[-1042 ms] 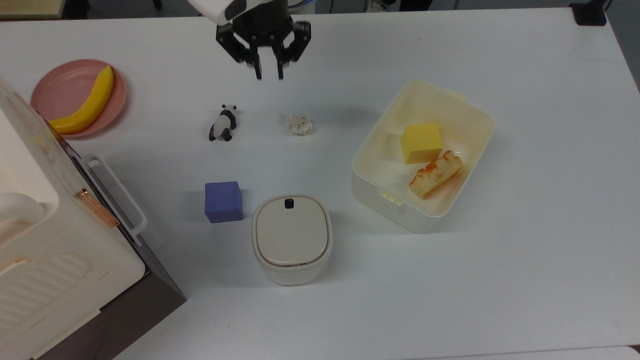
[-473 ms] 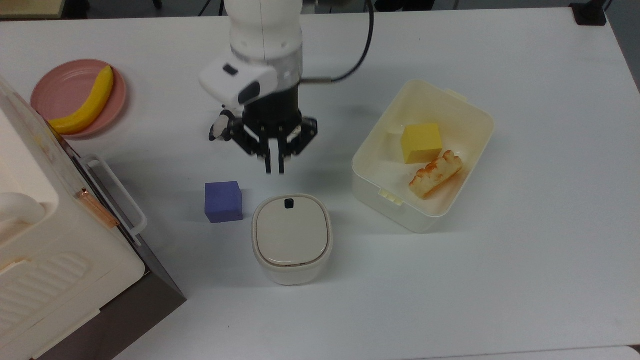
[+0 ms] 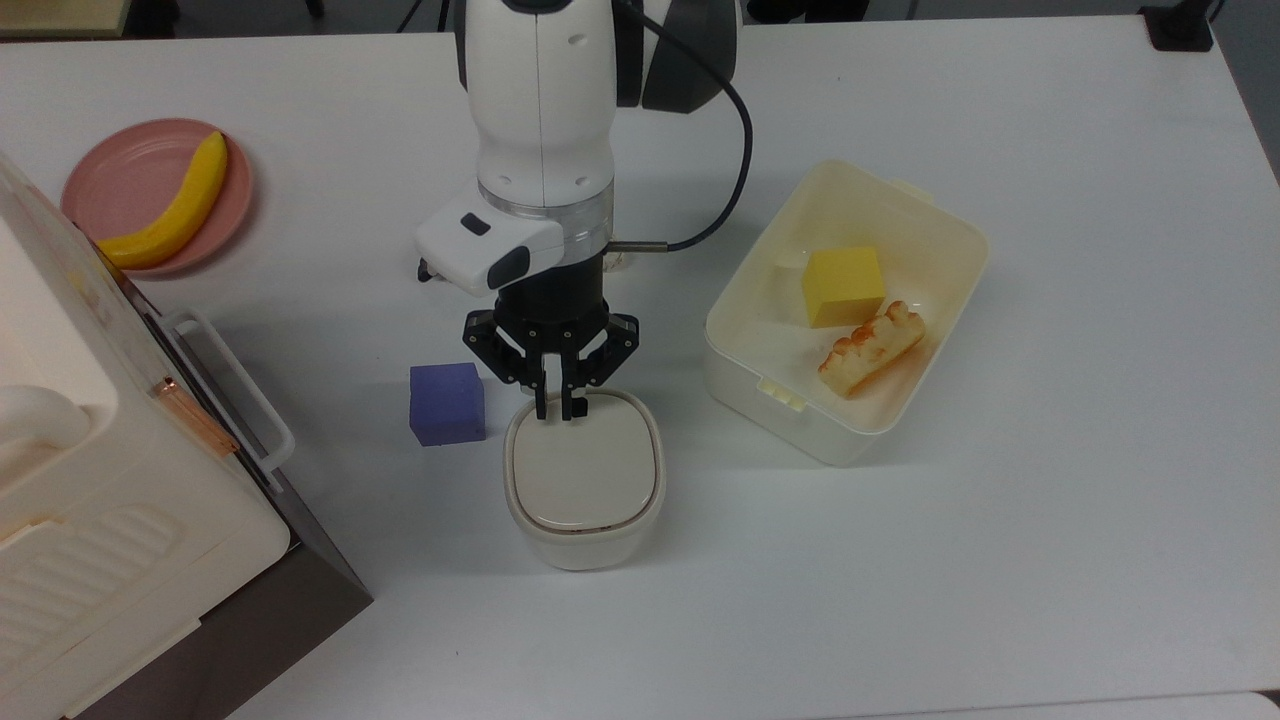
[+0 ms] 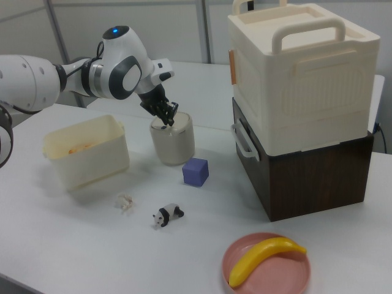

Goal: Open the trash can

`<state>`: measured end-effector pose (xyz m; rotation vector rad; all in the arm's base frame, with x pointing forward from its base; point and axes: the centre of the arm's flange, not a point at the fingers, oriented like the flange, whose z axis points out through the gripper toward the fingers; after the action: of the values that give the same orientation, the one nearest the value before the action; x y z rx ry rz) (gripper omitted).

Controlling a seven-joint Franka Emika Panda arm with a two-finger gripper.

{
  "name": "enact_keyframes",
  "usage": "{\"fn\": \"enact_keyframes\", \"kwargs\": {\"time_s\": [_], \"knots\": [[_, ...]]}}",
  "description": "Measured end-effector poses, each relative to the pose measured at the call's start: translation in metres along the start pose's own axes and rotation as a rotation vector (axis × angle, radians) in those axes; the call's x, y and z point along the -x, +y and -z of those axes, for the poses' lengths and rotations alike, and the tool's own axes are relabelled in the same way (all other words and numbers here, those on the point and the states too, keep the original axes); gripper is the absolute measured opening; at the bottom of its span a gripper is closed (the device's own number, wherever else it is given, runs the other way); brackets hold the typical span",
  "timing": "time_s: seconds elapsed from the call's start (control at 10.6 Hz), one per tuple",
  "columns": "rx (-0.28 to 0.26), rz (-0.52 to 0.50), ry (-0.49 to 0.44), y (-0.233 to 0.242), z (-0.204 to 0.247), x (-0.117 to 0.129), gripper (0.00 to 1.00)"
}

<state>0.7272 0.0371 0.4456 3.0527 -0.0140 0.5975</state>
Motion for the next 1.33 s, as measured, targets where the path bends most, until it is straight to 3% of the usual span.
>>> {"fn": "enact_keyframes", "kwargs": {"time_s": [0.66, 0.76, 0.95, 1.14, 1.33], "knots": [[0.01, 0.014, 0.004, -0.008, -0.01, -0.002, 0.19], [0.001, 0.0, 0.017, -0.006, 0.003, -0.006, 0.19], [-0.029, -0.033, -0.053, 0.011, 0.046, -0.005, 0.2], [-0.057, -0.017, -0.138, 0.023, 0.085, 0.005, 0.32], [-0.067, 0.014, -0.253, 0.025, 0.101, 0.021, 0.61]]}}
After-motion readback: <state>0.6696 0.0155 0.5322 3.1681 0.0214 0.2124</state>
